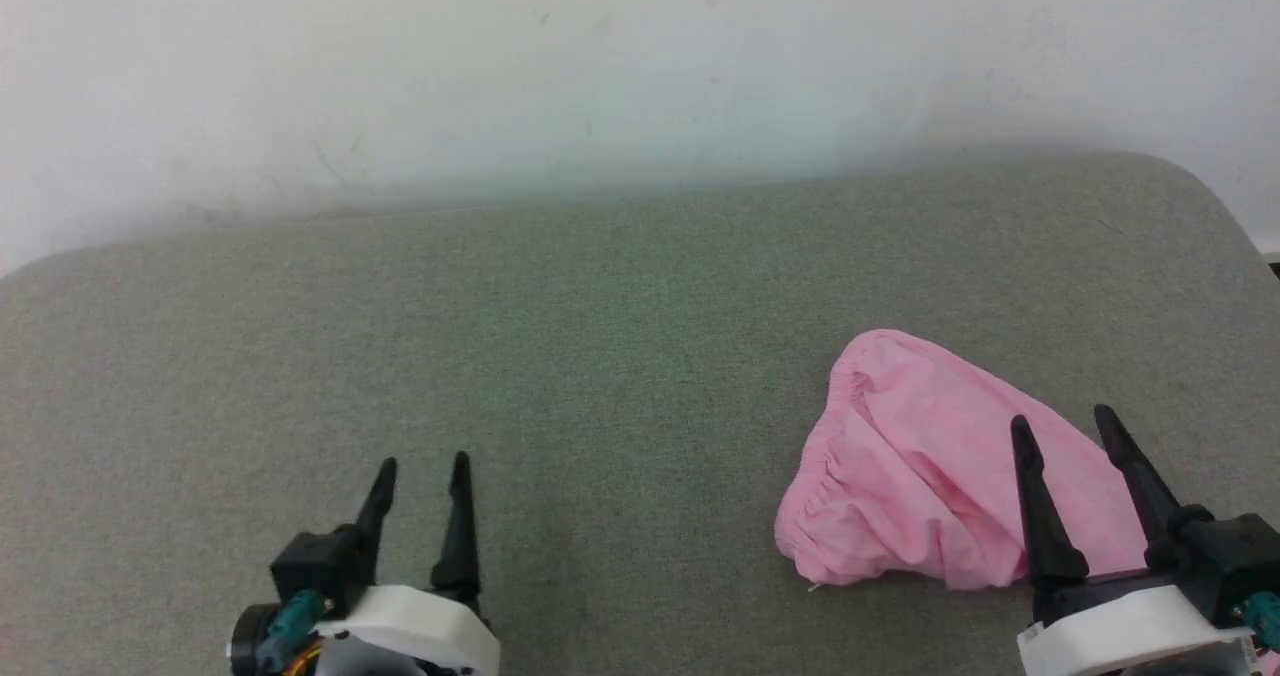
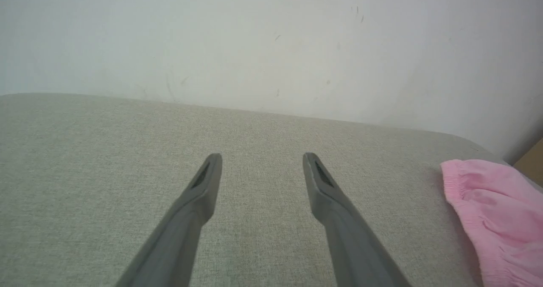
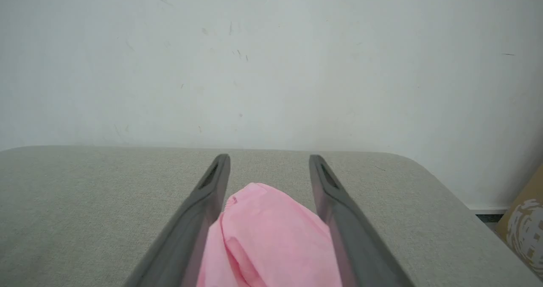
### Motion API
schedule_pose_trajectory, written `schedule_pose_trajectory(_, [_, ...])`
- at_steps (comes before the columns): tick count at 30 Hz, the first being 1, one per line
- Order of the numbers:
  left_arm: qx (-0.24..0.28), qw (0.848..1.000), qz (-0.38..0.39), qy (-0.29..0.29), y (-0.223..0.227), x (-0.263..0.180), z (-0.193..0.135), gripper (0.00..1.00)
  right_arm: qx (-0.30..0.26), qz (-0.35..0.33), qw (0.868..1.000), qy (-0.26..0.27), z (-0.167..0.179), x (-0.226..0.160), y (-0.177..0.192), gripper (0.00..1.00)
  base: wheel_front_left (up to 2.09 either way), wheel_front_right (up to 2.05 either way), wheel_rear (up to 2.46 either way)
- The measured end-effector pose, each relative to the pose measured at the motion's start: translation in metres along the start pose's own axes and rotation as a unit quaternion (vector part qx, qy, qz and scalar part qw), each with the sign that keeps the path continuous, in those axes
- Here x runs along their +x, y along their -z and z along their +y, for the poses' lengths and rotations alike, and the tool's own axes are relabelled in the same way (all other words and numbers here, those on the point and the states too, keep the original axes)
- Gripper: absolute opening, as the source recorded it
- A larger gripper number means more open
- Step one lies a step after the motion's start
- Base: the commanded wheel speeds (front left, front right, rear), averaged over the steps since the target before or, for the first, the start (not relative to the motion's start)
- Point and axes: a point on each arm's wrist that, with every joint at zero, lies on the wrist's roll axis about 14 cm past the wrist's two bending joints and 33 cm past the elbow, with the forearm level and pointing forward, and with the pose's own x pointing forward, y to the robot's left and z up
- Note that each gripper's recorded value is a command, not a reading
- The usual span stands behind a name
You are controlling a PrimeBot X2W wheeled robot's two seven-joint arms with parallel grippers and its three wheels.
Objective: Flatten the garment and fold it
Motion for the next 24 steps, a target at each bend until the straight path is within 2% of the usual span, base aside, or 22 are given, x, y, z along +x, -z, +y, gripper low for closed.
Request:
schedule_pose_trajectory(5, [0.001, 0.998, 0.031, 0.048, 0.009, 0.001, -0.029, 1.0, 0.004, 0.005, 1.0, -0.018, 0.012, 0.003, 0.002, 1.0, 0.0, 0.0, 0.0])
schedule_pose_trajectory(9, [0.005, 0.987, 0.051, 0.151, 0.009, 0.012, -0.09, 1.0, 0.006, 0.012, 1.0, -0.021, 0.013, 0.006, 0.006, 1.0, 0.0, 0.0, 0.0])
schedule_pose_trajectory(12, [0.01, 0.97, 0.07, 0.233, 0.012, 0.015, -0.14, 1.0, 0.005, 0.018, 1.0, -0.018, 0.011, 0.01, 0.009, 1.0, 0.0, 0.0, 0.0])
schedule_pose_trajectory(16, [0.026, 0.945, 0.108, 0.309, 0.025, 0.019, -0.185, 1.0, 0.003, 0.022, 1.0, -0.01, 0.006, 0.017, 0.011, 1.0, 0.0, 0.0, 0.0])
schedule_pose_trajectory(21, [0.058, 0.909, 0.178, 0.372, 0.055, 0.022, -0.219, 1.0, 0.0, 0.03, 0.999, 0.013, -0.009, 0.02, 0.017, 1.0, 0.0, 0.0, 0.0])
schedule_pose_trajectory(24, [0.089, 0.886, 0.231, 0.393, 0.081, 0.022, -0.228, 1.0, 0.002, 0.04, 0.999, 0.031, -0.02, 0.018, 0.023, 1.0, 0.0, 0.0, 0.0])
